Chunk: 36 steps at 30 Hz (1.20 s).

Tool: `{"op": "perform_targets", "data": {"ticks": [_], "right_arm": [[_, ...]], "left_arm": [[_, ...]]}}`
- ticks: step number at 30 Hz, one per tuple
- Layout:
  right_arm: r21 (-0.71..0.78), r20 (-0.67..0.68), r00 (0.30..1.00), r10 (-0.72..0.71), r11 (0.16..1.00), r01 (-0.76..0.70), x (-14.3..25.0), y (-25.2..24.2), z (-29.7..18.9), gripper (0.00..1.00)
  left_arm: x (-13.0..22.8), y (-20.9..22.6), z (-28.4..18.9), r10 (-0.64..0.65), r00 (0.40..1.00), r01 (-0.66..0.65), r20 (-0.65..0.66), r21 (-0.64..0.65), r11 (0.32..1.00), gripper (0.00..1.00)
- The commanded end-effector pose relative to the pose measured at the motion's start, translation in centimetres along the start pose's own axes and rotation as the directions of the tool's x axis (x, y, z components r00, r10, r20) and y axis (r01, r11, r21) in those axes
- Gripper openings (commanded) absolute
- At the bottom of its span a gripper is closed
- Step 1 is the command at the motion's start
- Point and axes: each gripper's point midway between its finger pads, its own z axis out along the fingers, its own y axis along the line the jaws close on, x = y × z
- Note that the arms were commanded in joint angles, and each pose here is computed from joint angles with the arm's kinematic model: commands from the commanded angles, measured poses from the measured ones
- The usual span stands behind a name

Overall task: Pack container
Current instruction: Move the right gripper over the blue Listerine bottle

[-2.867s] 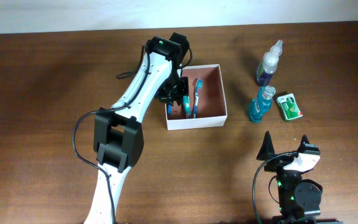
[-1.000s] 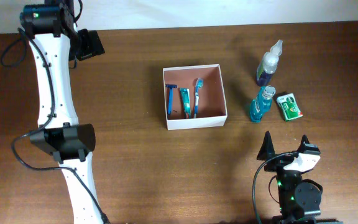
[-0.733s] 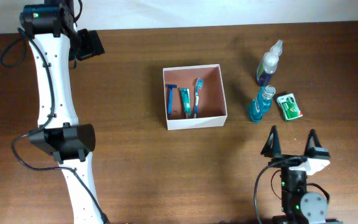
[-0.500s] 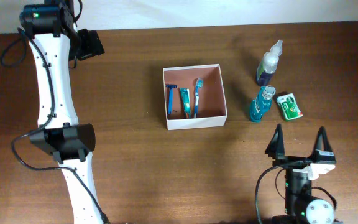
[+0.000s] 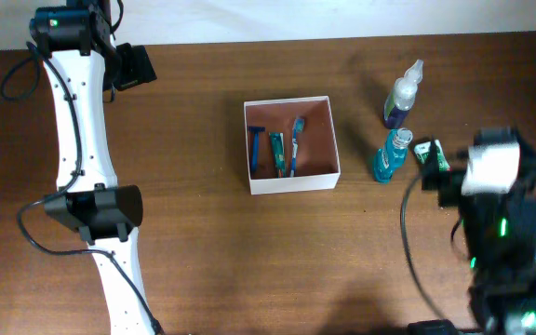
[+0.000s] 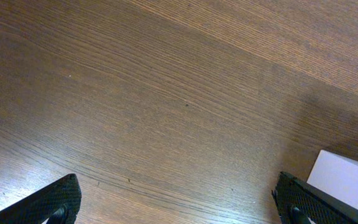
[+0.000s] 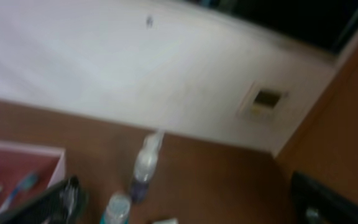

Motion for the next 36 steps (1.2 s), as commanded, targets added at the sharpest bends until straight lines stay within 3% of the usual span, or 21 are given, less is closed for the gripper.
{"op": "perform_targets", "data": {"ticks": [1, 9, 16, 22, 30, 36], "right_arm": [[-0.015, -0.083, 0.996, 0.025, 1.000, -0.026, -3.3, -0.7, 1.3, 0.98], [-0.288, -0.407, 0.913, -0.020, 0.952, -0.108, -3.7, 3.2, 2.3, 0.98], [-0.495, -0.466, 0.884, -0.032, 0.837, -0.231, -2.8, 8.2, 3.5, 0.98], [-0.495, -0.512, 0.858, -0.048, 0.832, -0.249, -1.4, 9.0, 6.0, 0.98], [-0.431, -0.654, 0.749, -0.107, 0.866, -0.253, 4.0, 9.8, 10.7, 0.98], [-0.097, -0.780, 0.611, 0.135, 0.938, -0.332, 7.4, 6.8, 13.1, 0.98]], "left_arm": [[-0.4, 0.3, -0.8, -0.002, 1.000, 0.002, 0.027, -0.002, 1.000, 0.99], [-0.4, 0.3, -0.8, -0.002, 1.000, 0.002, 0.027, -0.002, 1.000, 0.99], [-0.4, 0.4, -0.8, -0.002, 1.000, 0.002, 0.027, -0.002, 1.000, 0.99], [-0.4, 0.4, -0.8, -0.002, 1.000, 0.002, 0.027, -0.002, 1.000, 0.99], [-0.4, 0.3, -0.8, -0.002, 1.000, 0.002, 0.027, -0.002, 1.000, 0.99], [-0.4, 0.4, -0.8, -0.002, 1.000, 0.002, 0.027, -0.002, 1.000, 0.99]]}}
